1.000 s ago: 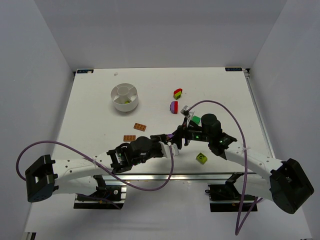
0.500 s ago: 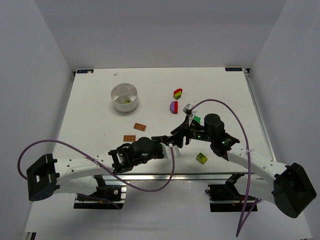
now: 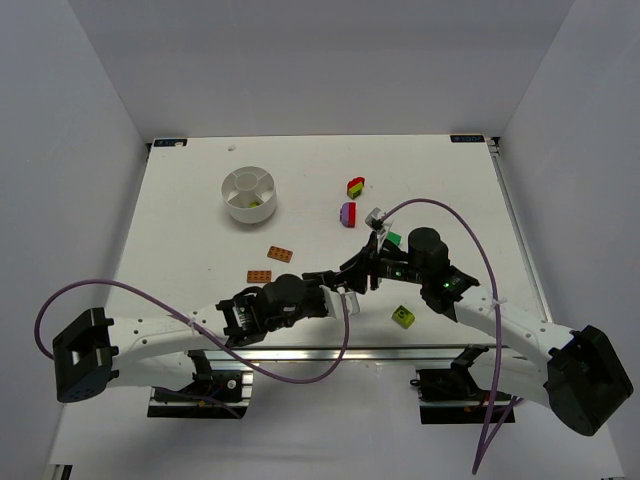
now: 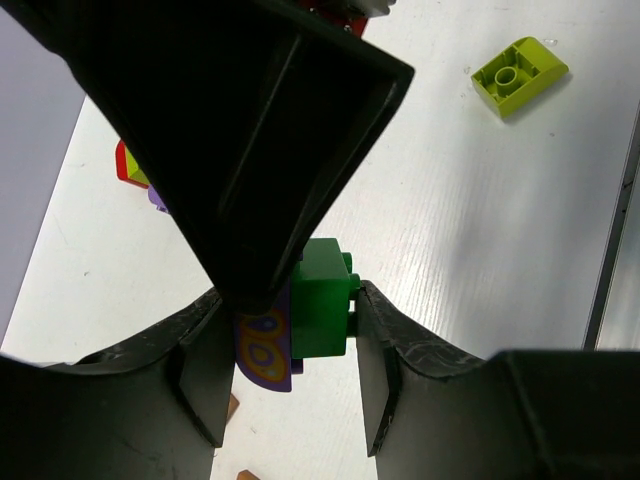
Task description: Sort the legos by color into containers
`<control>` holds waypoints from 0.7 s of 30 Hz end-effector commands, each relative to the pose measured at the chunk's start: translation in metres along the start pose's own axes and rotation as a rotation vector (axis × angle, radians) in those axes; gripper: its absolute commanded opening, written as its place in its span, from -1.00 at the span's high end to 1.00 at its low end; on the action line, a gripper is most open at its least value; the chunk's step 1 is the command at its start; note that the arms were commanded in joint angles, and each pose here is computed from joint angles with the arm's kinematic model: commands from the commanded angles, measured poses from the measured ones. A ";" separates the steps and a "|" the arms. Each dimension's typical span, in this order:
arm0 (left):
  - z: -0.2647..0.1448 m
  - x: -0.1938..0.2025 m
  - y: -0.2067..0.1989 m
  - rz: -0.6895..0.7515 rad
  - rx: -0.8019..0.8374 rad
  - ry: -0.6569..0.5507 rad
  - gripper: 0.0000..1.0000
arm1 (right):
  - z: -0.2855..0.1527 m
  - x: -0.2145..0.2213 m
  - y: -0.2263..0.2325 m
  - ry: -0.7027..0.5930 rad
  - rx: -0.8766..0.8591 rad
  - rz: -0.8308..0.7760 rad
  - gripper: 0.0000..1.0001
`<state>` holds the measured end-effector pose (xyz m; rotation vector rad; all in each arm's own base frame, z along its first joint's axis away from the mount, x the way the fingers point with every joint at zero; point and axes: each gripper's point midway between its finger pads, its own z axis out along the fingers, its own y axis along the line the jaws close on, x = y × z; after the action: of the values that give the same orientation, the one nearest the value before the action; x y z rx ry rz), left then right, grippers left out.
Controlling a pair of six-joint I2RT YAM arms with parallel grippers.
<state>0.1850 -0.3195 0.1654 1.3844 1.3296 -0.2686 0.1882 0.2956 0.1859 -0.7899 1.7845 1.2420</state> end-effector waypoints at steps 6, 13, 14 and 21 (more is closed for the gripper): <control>-0.007 -0.016 0.009 -0.010 -0.031 -0.049 0.99 | -0.001 -0.022 0.008 -0.057 -0.038 -0.064 0.51; -0.014 -0.031 0.020 -0.075 -0.076 -0.102 0.11 | -0.010 -0.034 0.010 -0.088 -0.042 -0.096 1.00; -0.016 -0.034 0.021 -0.102 -0.079 -0.110 0.05 | -0.012 -0.038 0.011 -0.100 -0.039 -0.101 1.00; -0.043 -0.067 0.041 -0.280 -0.131 -0.243 -0.70 | -0.041 -0.072 0.011 -0.225 0.012 -0.151 1.00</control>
<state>0.1764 -0.3151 0.2119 1.1924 1.3224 -0.4021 0.1919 0.2755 0.2273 -0.7659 1.6427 1.2352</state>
